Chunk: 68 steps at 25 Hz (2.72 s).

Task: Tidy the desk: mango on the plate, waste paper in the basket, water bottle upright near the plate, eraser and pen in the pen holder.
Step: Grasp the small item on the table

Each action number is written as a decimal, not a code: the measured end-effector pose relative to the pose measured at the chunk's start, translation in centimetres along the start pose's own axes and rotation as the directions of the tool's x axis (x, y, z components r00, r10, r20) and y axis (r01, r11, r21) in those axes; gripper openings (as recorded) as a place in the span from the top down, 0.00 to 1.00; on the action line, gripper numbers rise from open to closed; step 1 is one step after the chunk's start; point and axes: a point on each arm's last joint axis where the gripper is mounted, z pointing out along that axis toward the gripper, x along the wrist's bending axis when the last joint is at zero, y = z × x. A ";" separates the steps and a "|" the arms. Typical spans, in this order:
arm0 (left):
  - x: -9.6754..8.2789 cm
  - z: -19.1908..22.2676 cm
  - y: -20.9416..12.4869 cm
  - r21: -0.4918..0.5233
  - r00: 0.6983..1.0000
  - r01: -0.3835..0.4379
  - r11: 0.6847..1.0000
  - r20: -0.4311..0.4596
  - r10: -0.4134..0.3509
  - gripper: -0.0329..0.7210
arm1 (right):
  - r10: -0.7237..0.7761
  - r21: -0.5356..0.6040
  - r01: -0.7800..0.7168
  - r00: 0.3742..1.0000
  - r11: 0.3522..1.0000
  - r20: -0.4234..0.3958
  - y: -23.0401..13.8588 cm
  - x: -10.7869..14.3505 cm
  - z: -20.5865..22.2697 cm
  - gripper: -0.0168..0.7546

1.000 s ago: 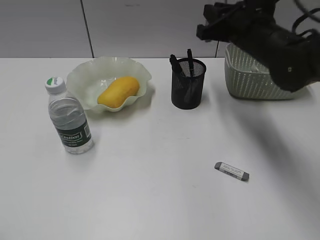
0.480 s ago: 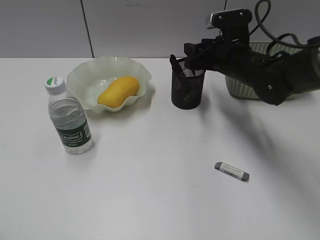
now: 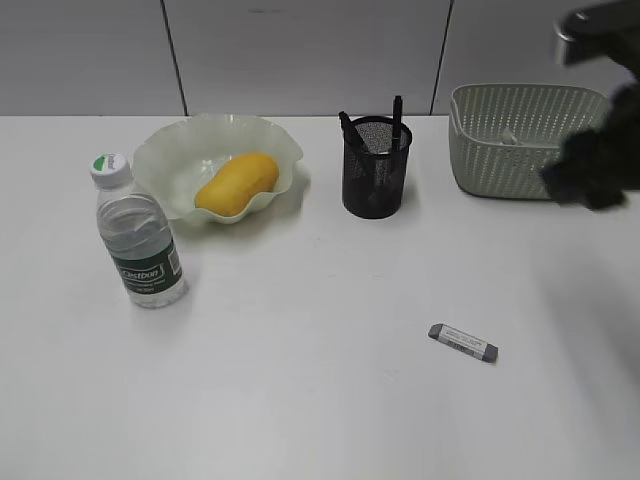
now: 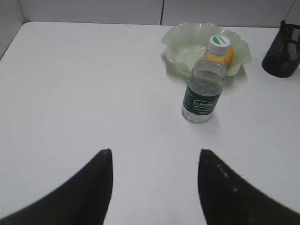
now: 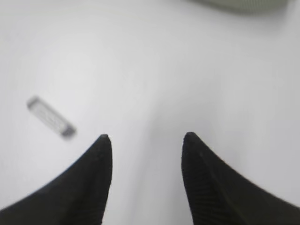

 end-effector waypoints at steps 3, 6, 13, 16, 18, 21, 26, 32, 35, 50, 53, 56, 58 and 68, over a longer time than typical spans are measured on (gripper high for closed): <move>-0.3 0.7 0.3 0.051 1.000 -0.008 0.999 0.013 0.008 0.38 | 0.045 0.114 -0.048 0.999 0.992 0.025 -5.7 -1.0 -4.9 0.48; -0.9 2.0 0.8 0.133 0.996 -0.076 0.988 0.054 0.069 0.39 | 0.070 0.059 -0.069 0.997 0.996 -0.025 -10.7 -1.2 -9.2 0.49; -3.1 5.7 4.0 0.214 0.959 -0.237 0.948 0.211 0.192 0.47 | 0.060 -0.307 -0.100 0.988 0.947 -0.140 -18.6 -1.4 -15.2 0.49; -4.0 8.3 5.5 0.195 0.923 -0.326 0.925 0.276 0.267 0.48 | 0.046 -0.442 -0.114 0.986 0.890 -0.160 -20.5 -1.5 -16.4 0.49; -4.9 10.4 6.0 0.200 0.893 -0.366 0.909 0.351 0.282 0.49 | 0.042 -0.494 -0.127 0.983 0.860 -0.179 -21.3 -1.4 -16.6 0.49; -7.2 14.2 6.5 0.187 0.778 -0.495 0.849 0.531 0.336 0.49 | 0.036 -0.510 -0.122 0.984 0.852 -0.177 -21.4 -1.4 -16.4 0.49; -13.6 19.2 6.9 -0.040 0.453 -0.756 0.653 0.688 0.567 0.49 | 0.031 -0.517 -0.123 0.982 0.847 -0.184 -21.3 -1.3 -16.4 0.52; -24.8 25.3 4.0 -0.252 0.104 -0.882 0.397 0.719 0.687 0.49 | 0.028 -0.519 -0.122 0.982 0.846 -0.184 -21.3 -1.3 -16.4 0.56; -29.0 28.8 1.2 -0.248 0.016 -0.911 0.330 0.777 0.629 0.49 | 0.028 -0.519 -0.122 0.982 0.846 -0.185 -21.3 -1.3 -16.4 0.57; -35.8 37.1 -5.2 -0.304 -0.114 -0.919 0.250 0.814 0.570 0.49 | 0.027 -0.522 -0.122 0.982 0.845 -0.185 -21.3 -1.3 -16.4 0.57; -35.8 37.8 -6.4 -0.289 -0.105 -0.924 0.250 0.822 0.560 0.49 | 0.027 -0.522 -0.122 0.982 0.845 -0.185 -21.3 -1.3 -16.4 0.57; -35.8 38.3 -7.1 -0.277 -0.086 -0.924 0.264 0.823 0.562 0.49 | 0.027 -0.522 -0.122 0.982 0.845 -0.185 -21.3 -1.3 -16.4 0.57; -35.9 38.4 -7.3 -0.274 -0.079 -0.923 0.270 0.822 0.564 0.51 | 0.027 -0.522 -0.122 0.982 0.845 -0.185 -21.3 -1.3 -16.4 0.57; -36.1 38.1 -6.2 -0.145 0.088 -0.899 0.413 0.865 0.495 0.78 | 0.027 -0.522 -0.122 0.982 0.845 -0.185 -21.3 -1.3 -16.4 0.57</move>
